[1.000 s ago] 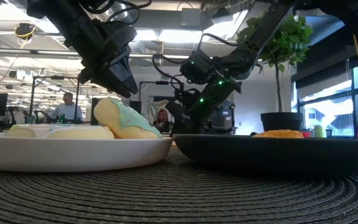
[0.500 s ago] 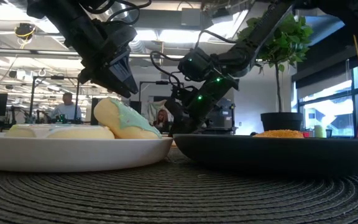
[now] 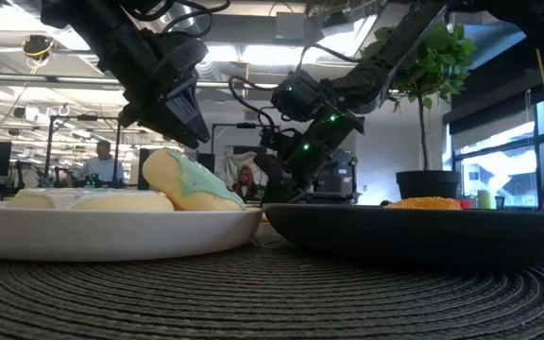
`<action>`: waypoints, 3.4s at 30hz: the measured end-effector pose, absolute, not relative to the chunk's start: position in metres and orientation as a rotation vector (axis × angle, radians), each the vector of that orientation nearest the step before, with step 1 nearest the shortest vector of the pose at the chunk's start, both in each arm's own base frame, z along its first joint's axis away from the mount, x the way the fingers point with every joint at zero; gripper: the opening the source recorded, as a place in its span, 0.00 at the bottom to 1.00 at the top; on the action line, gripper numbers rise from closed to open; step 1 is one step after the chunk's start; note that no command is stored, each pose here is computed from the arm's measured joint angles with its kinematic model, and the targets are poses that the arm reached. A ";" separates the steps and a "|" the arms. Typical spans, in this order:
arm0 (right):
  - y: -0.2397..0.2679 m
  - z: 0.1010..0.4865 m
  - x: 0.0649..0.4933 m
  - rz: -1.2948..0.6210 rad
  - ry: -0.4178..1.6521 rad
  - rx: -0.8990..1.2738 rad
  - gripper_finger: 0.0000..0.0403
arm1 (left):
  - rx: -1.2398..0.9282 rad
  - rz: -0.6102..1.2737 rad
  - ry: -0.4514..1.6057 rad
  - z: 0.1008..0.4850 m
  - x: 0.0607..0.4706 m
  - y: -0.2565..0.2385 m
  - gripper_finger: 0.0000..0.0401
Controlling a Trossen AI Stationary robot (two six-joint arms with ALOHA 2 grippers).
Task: Pick & Place donuts
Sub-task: Put the small black donut on the black plate
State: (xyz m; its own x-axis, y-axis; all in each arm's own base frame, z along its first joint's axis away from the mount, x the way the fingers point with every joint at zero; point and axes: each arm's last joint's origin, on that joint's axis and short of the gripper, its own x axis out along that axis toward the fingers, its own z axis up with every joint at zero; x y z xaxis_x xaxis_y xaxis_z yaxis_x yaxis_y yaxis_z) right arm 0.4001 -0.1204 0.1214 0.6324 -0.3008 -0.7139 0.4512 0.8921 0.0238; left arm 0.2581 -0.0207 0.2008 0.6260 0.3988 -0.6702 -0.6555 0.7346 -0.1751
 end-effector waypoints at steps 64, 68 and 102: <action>0.177 0.167 0.317 -0.220 0.977 -0.076 0.06 | -0.406 0.617 0.651 0.201 0.258 -0.022 0.34; 0.177 0.167 0.317 -0.220 0.977 -0.080 0.06 | -0.406 0.617 0.651 0.201 0.258 -0.022 0.34; 0.175 0.167 0.315 -0.230 1.001 -0.110 0.29 | -0.410 0.611 0.655 0.201 0.258 -0.022 0.34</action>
